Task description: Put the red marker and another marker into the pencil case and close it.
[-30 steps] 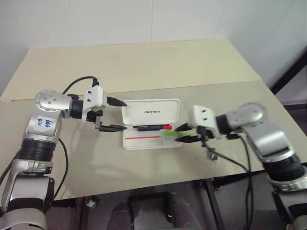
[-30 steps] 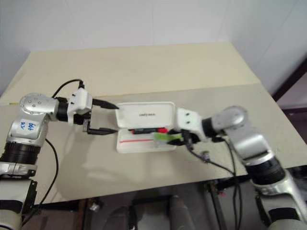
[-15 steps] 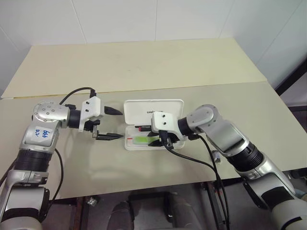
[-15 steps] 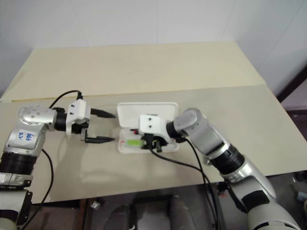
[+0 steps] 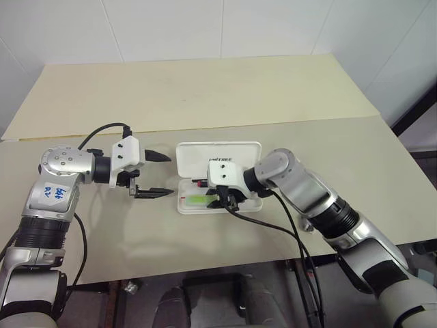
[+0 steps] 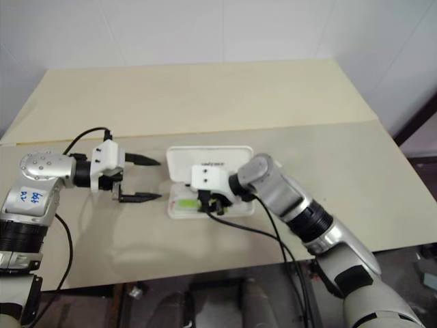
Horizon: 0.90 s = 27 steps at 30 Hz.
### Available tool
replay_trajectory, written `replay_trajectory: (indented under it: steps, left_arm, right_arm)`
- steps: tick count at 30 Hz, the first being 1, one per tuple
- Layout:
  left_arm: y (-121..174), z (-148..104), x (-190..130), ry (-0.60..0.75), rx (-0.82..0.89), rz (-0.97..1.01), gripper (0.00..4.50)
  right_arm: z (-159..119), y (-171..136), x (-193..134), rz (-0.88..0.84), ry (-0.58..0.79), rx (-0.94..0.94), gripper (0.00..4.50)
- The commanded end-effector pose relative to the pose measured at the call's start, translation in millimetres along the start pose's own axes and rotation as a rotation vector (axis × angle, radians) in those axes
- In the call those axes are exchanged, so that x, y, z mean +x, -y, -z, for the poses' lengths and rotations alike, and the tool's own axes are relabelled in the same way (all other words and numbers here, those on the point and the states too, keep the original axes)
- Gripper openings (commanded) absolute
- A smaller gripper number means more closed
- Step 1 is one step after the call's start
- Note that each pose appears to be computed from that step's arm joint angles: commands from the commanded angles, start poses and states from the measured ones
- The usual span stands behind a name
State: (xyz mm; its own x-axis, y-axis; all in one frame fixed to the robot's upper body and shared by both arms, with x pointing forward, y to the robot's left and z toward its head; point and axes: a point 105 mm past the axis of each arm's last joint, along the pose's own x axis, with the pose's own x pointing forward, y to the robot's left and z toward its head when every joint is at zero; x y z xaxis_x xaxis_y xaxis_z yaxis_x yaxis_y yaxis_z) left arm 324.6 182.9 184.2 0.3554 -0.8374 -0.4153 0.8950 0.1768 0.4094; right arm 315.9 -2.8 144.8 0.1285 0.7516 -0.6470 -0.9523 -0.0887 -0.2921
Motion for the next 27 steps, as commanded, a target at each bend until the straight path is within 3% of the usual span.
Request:
replay_trajectory:
  steps: [1, 7, 15, 16, 21, 27]
  left_arm:
    - [-3.0, -10.0, -8.3, 0.017, 0.034, -0.032, 4.50]
    - [-4.3, -11.5, -9.7, 0.018, 0.032, -0.038, 4.50]
    - [-5.3, -16.2, -7.5, 0.027, 0.041, -0.031, 4.50]
    - [-5.3, -17.9, -5.8, 0.033, 0.043, -0.025, 4.50]
    - [-2.5, -29.2, 7.2, 0.076, 0.064, 0.024, 4.50]
    - [4.0, -42.5, 27.5, 0.136, 0.087, 0.096, 4.50]
  right_arm:
    - [-12.8, 9.0, -4.9, 0.031, 0.014, -0.080, 2.12]
    - [-29.0, 20.0, -11.7, 0.059, 0.078, -0.091, 4.18]
    - [-45.2, 14.1, -36.0, 0.020, 0.212, -0.074, 4.18]
    - [-40.9, 12.8, -41.9, 0.025, 0.216, -0.061, 4.34]
    - [-13.1, -3.9, -75.2, 0.070, 0.174, 0.006, 4.34]
    - [28.0, -20.0, -123.9, 0.213, 0.005, 0.133, 4.34]
